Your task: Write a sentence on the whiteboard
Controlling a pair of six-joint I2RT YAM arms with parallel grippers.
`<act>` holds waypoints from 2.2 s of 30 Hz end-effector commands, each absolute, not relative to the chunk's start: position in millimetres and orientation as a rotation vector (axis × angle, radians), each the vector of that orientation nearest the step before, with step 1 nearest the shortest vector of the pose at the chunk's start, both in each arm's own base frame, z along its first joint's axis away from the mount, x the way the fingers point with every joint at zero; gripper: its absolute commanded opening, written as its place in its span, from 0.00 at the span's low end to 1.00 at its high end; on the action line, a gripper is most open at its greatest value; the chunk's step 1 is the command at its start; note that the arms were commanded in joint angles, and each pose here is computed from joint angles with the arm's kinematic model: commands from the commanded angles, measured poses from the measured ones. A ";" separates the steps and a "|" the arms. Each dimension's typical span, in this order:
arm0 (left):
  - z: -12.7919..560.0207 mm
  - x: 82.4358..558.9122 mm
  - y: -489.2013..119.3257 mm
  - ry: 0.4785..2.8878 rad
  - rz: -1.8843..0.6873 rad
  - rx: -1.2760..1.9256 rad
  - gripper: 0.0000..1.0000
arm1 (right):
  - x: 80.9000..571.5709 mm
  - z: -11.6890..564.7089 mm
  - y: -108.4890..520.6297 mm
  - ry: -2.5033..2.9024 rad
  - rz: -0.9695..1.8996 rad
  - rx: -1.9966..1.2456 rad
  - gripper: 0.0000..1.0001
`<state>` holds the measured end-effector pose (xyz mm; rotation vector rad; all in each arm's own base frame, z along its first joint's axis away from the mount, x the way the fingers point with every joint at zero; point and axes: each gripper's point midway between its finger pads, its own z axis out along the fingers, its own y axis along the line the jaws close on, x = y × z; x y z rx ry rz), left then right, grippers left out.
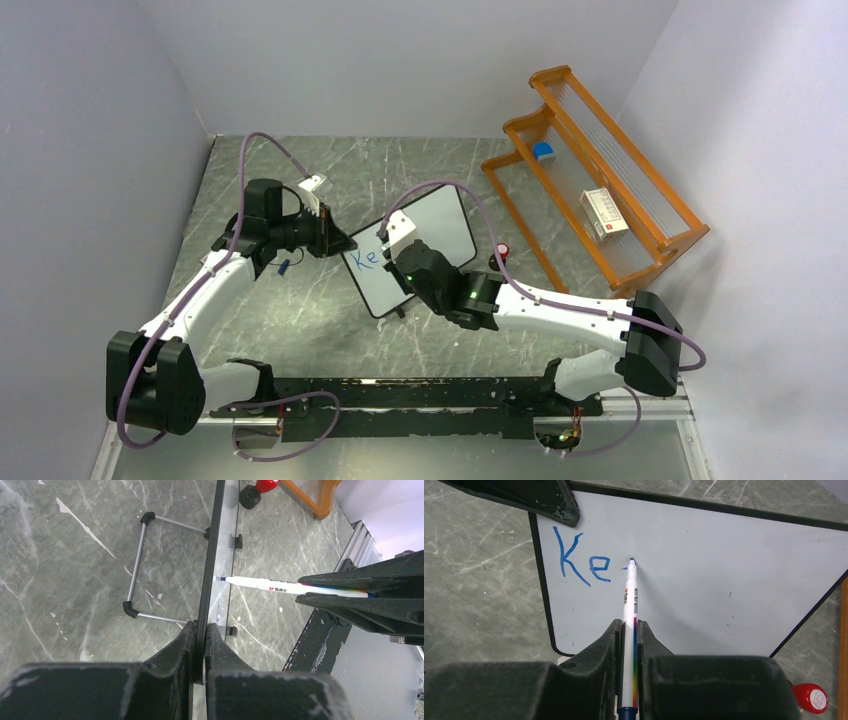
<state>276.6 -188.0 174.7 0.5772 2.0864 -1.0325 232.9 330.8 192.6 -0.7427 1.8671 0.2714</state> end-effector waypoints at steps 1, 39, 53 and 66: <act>144.7 275.6 -177.2 2.206 -0.941 0.558 0.05 | 235.7 206.0 338.3 1.834 0.321 -0.732 0.00; 143.8 275.3 -176.6 2.210 -0.935 0.556 0.05 | 226.8 170.9 317.4 1.924 0.223 -0.808 0.00; 144.2 275.2 -177.2 2.208 -0.940 0.559 0.05 | 236.8 181.0 313.6 1.894 0.198 -0.724 0.00; 143.7 275.6 -176.9 2.210 -0.940 0.557 0.05 | 239.2 201.3 315.8 1.841 0.254 -0.673 0.00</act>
